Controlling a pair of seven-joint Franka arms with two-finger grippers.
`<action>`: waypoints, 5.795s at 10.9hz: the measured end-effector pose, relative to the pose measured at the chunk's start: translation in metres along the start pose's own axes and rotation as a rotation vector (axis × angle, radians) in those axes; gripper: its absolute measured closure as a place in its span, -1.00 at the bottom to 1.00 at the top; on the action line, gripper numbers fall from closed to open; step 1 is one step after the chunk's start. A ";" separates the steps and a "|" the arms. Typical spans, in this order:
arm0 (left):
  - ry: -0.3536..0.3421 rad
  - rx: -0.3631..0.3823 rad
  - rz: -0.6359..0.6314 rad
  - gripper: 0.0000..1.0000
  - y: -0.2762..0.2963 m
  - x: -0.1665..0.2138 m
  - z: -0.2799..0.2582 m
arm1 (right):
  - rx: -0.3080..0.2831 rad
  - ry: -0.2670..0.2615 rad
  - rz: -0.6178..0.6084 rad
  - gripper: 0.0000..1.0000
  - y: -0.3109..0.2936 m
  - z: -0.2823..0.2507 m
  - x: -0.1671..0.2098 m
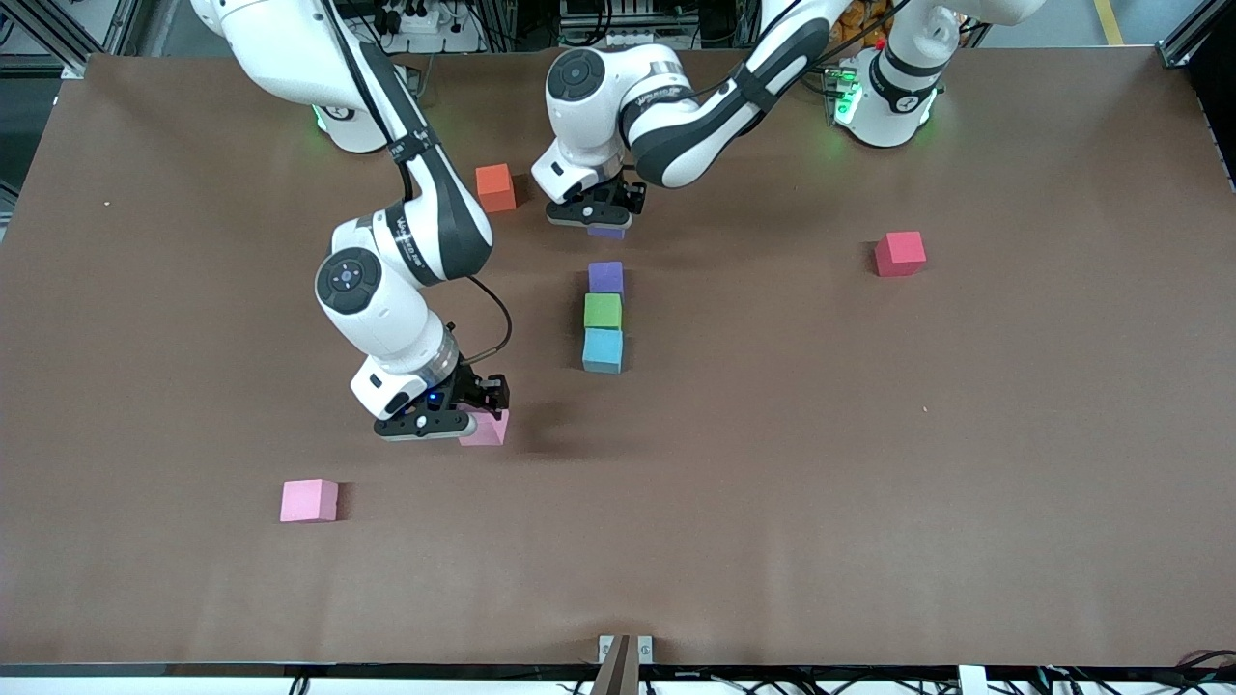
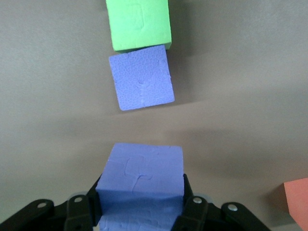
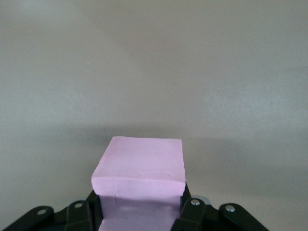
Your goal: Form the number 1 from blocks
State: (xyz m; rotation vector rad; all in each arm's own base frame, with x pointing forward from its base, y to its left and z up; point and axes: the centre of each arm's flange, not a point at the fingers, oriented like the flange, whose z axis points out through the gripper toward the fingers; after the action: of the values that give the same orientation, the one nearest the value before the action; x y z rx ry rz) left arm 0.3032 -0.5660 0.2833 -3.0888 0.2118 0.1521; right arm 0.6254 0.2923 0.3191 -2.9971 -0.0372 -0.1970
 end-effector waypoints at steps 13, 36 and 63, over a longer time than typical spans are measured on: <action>-0.089 0.056 -0.182 -0.22 0.004 0.018 0.033 | -0.011 -0.023 0.008 -0.20 0.004 0.008 0.008; -0.056 0.070 -0.138 -0.21 0.025 0.043 0.060 | -0.004 -0.014 0.016 -0.20 -0.004 0.016 0.010; -0.020 0.085 -0.203 -1.00 0.017 0.057 0.061 | 0.047 -0.011 0.021 -0.20 -0.068 0.029 -0.018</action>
State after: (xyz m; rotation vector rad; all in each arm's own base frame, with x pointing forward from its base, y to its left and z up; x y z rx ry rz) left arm 0.3514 -0.5871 0.2167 -2.9980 -0.0937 0.1619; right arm 0.6086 0.3634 0.2969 -2.9501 -0.0107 -0.1754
